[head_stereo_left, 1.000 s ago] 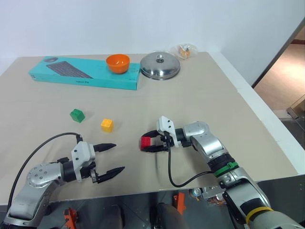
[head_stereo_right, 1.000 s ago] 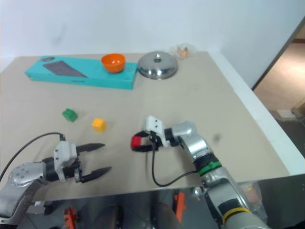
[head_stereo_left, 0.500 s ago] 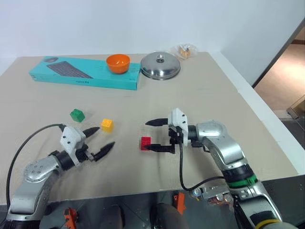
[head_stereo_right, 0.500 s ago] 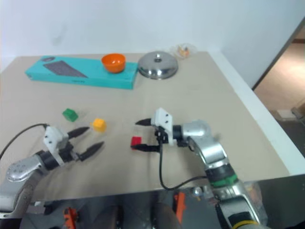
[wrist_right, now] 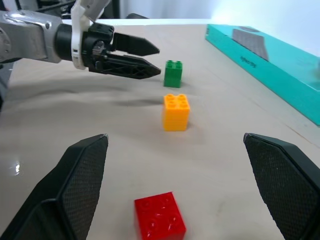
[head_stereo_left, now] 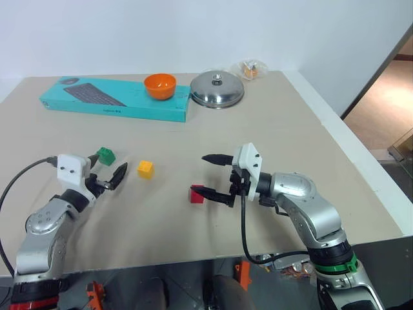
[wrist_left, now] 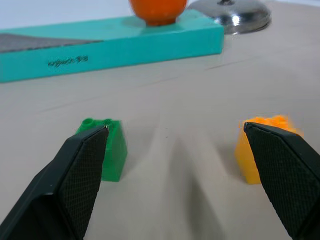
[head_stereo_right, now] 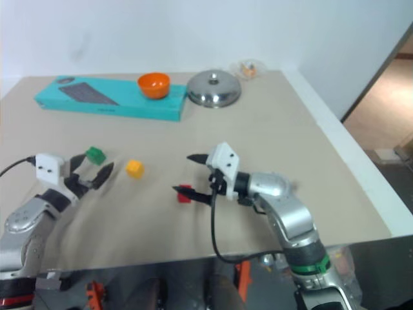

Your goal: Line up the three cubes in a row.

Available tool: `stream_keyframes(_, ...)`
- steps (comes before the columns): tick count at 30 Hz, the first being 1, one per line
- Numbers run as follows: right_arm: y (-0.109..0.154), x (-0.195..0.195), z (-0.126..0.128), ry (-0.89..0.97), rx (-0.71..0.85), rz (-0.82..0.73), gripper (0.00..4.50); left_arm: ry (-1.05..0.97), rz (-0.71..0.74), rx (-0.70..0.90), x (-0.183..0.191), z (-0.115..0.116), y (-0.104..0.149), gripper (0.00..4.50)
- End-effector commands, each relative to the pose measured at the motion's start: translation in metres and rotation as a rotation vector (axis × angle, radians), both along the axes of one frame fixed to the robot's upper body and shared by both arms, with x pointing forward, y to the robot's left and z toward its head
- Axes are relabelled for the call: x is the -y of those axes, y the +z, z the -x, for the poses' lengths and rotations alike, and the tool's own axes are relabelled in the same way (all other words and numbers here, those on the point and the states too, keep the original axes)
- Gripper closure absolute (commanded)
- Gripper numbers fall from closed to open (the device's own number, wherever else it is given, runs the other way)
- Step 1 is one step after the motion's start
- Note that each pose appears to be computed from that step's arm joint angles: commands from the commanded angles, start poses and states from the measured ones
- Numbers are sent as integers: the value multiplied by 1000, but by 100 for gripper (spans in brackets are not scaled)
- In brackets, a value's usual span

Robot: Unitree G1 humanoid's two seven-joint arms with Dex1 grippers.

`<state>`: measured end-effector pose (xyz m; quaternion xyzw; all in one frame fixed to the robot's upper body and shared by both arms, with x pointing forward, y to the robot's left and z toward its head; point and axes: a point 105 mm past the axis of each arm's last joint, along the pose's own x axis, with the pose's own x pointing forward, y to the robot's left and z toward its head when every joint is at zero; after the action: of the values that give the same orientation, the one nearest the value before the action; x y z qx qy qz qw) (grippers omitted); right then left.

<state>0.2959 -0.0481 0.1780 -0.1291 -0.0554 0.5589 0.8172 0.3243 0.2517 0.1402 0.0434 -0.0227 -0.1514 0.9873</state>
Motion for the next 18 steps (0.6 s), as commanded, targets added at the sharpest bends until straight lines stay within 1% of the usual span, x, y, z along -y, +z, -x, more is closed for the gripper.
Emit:
stream_keyframes(1,17,-1,2,-5,84,-25,1,-16,-1,21,-13,-4,13,0)
stream_keyframes(9,19,3,-3,-39,112,-14,1,-15,-10,1,-32,-21,15,0)
stream_keyframes(15,17,4,-1,-42,107,-8,1,-9,-26,10,-38,-35,19,0)
stream_keyframes(17,17,4,-1,-45,109,-6,1,-11,-39,2,-39,-40,17,0)
stream_keyframes(18,17,5,-2,-48,110,-6,1,-18,-48,-18,-37,-43,12,0)
